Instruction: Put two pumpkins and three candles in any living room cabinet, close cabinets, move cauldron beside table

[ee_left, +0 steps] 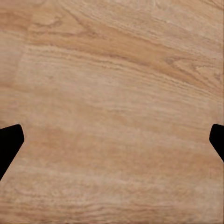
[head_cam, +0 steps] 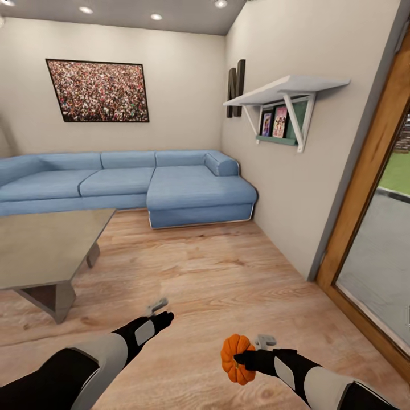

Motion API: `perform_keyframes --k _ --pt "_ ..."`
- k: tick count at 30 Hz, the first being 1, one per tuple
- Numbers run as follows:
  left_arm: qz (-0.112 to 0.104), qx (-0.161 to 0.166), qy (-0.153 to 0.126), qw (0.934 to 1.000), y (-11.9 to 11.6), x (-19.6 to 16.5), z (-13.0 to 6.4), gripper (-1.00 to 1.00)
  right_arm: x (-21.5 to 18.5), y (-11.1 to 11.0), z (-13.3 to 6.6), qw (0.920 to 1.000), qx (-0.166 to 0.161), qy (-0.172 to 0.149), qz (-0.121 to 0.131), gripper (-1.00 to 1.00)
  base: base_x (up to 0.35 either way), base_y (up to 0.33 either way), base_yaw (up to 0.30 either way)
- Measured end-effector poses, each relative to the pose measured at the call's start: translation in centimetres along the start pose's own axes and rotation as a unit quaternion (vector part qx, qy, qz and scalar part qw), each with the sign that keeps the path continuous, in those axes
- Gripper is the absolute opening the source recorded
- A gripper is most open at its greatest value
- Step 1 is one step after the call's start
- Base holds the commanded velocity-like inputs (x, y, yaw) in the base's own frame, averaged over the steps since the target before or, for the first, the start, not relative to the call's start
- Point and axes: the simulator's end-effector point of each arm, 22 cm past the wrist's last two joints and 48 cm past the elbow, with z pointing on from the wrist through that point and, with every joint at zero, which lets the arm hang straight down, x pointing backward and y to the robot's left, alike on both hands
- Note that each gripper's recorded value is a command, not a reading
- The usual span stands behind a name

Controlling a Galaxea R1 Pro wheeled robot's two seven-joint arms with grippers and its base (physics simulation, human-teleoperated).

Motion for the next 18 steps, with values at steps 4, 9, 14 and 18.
perform_keyframes --k 4,9,14,18 --pt "0.000 0.000 0.000 1.0000 0.00 -0.03 -0.02 1.00 -0.04 0.04 -0.01 1.0000 0.000 -0.001 0.001 -1.00 -0.163 0.000 0.179" --pt "-0.001 0.000 -0.001 1.0000 0.00 -0.07 -0.03 1.00 -0.04 0.08 -0.01 1.0000 -0.001 -0.001 0.000 -1.00 -0.057 0.000 0.265" --pt "-0.001 0.000 -0.001 1.0000 0.00 -0.08 -0.04 1.00 -0.04 0.06 -0.02 1.0000 0.000 0.000 0.000 -1.00 -0.007 0.000 0.275" --pt "-0.001 0.000 -0.001 1.0000 -0.01 -0.07 -0.04 1.00 0.02 0.01 -0.02 1.0000 0.000 0.001 -0.004 -1.00 -0.001 0.000 0.277"
